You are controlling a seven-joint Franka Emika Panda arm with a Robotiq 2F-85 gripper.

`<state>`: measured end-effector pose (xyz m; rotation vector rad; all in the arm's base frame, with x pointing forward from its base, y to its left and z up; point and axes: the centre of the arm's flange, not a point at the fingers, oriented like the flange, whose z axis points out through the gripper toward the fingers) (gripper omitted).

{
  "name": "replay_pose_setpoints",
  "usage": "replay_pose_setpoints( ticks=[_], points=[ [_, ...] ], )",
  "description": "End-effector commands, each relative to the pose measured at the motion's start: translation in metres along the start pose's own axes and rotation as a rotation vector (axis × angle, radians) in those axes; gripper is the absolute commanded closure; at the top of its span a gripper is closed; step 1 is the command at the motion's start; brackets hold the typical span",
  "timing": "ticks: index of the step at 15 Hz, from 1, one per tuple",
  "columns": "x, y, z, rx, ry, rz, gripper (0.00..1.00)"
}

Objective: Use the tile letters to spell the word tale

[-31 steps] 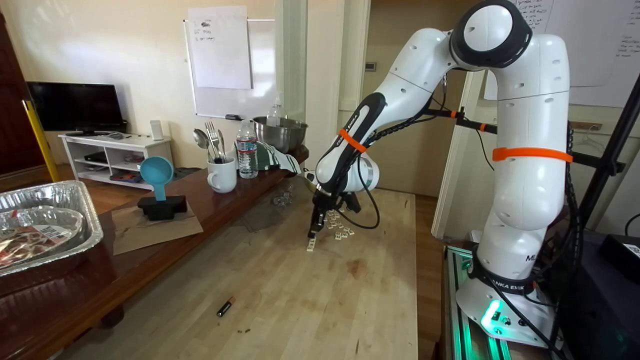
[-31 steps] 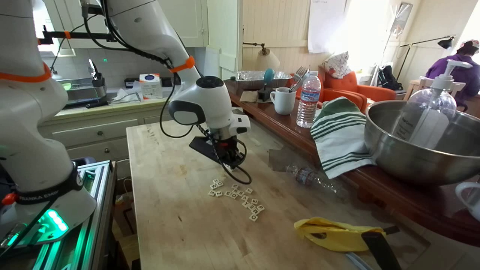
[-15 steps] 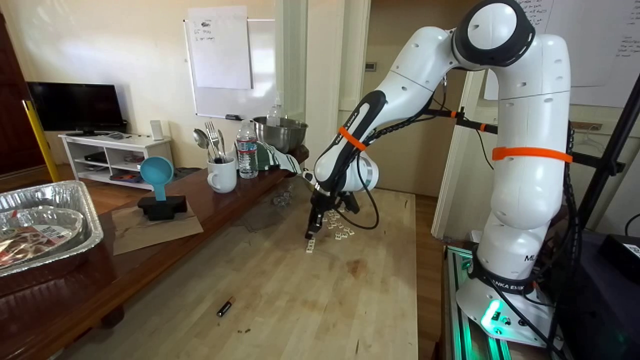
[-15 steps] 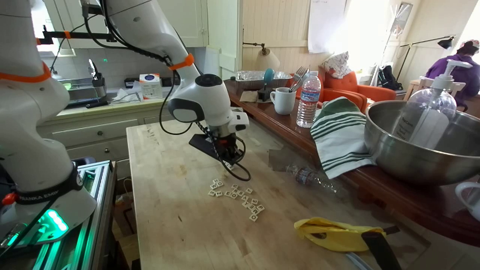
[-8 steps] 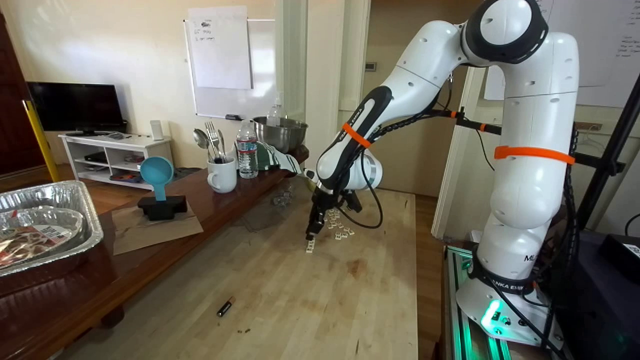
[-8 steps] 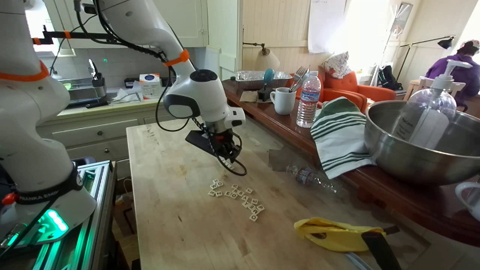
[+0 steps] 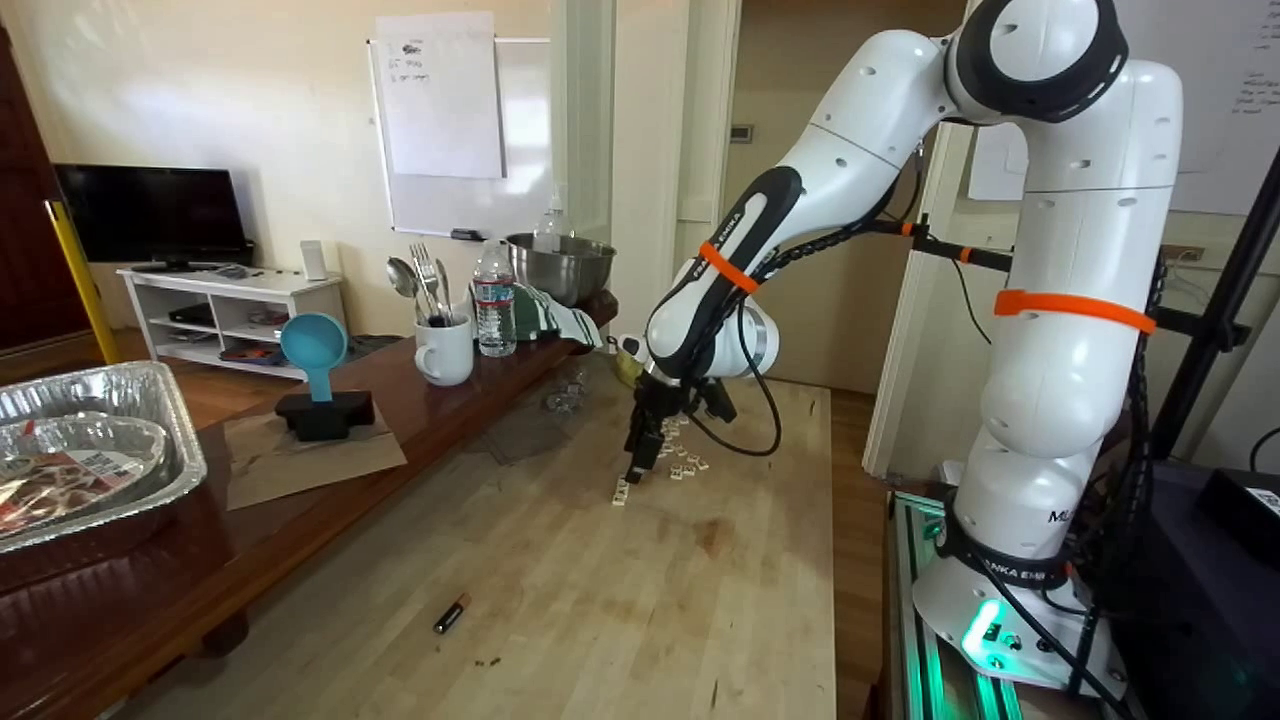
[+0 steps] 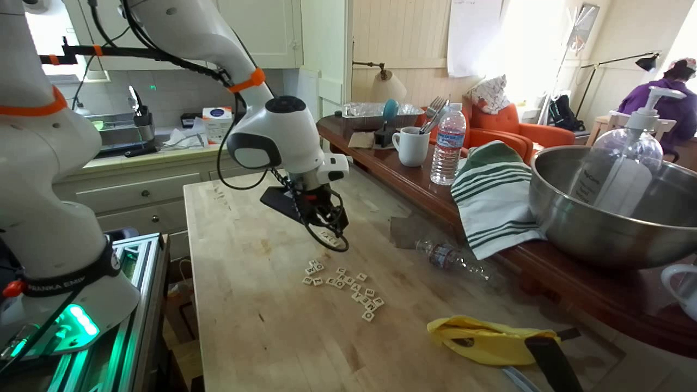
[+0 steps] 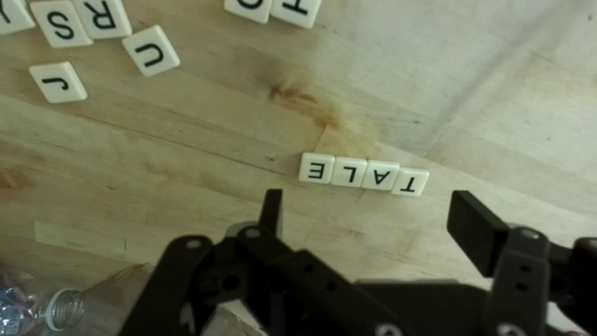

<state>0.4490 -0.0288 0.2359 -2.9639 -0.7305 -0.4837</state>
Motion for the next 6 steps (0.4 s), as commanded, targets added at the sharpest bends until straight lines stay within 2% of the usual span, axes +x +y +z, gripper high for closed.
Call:
replay_pose_setpoints(
  ticks=[1,6],
  points=[
    [-0.007,-0.011,-0.013,0.010,-0.015,0.027,0.00],
    [-0.006,-0.005,-0.005,-0.006,-0.006,0.032,0.00]
  ],
)
